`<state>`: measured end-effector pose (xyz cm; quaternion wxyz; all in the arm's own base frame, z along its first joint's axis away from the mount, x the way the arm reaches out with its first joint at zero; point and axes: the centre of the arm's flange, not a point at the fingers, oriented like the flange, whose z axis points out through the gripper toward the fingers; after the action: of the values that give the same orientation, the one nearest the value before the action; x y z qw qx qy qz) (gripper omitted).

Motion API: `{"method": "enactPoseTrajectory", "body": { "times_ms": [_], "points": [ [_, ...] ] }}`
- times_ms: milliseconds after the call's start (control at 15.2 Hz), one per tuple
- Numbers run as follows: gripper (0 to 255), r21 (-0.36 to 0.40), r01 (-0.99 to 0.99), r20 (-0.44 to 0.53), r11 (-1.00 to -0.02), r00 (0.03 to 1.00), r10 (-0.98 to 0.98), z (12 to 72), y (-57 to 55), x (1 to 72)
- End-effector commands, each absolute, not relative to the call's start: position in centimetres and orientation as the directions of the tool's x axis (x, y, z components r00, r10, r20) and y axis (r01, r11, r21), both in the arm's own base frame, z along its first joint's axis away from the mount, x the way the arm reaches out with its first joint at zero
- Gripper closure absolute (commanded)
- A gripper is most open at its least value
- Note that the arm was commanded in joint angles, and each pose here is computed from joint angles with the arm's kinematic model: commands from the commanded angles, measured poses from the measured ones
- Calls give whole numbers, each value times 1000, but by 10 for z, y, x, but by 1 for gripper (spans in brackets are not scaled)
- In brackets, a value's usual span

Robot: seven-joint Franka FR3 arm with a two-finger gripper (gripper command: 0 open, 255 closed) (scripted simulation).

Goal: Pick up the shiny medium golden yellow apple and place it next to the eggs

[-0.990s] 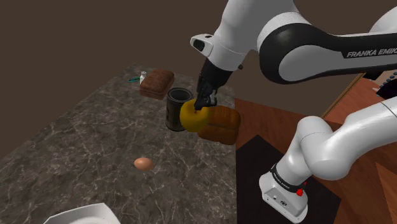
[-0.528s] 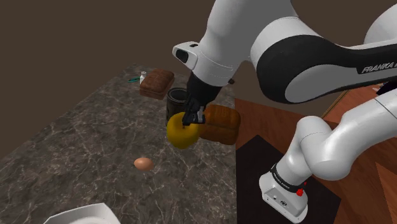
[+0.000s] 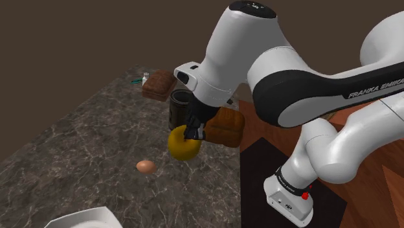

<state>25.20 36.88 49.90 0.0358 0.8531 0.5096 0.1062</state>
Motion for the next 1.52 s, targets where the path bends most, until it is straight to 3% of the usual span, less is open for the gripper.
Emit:
{"method": "enactPoseTrajectory", "body": {
  "times_ms": [0, 1452],
  "points": [
    [255, 170, 862, 146, -478, 458, 877, 489, 369, 253],
    [255, 170, 862, 146, -478, 458, 877, 373, 369, 253]
  ]
}}
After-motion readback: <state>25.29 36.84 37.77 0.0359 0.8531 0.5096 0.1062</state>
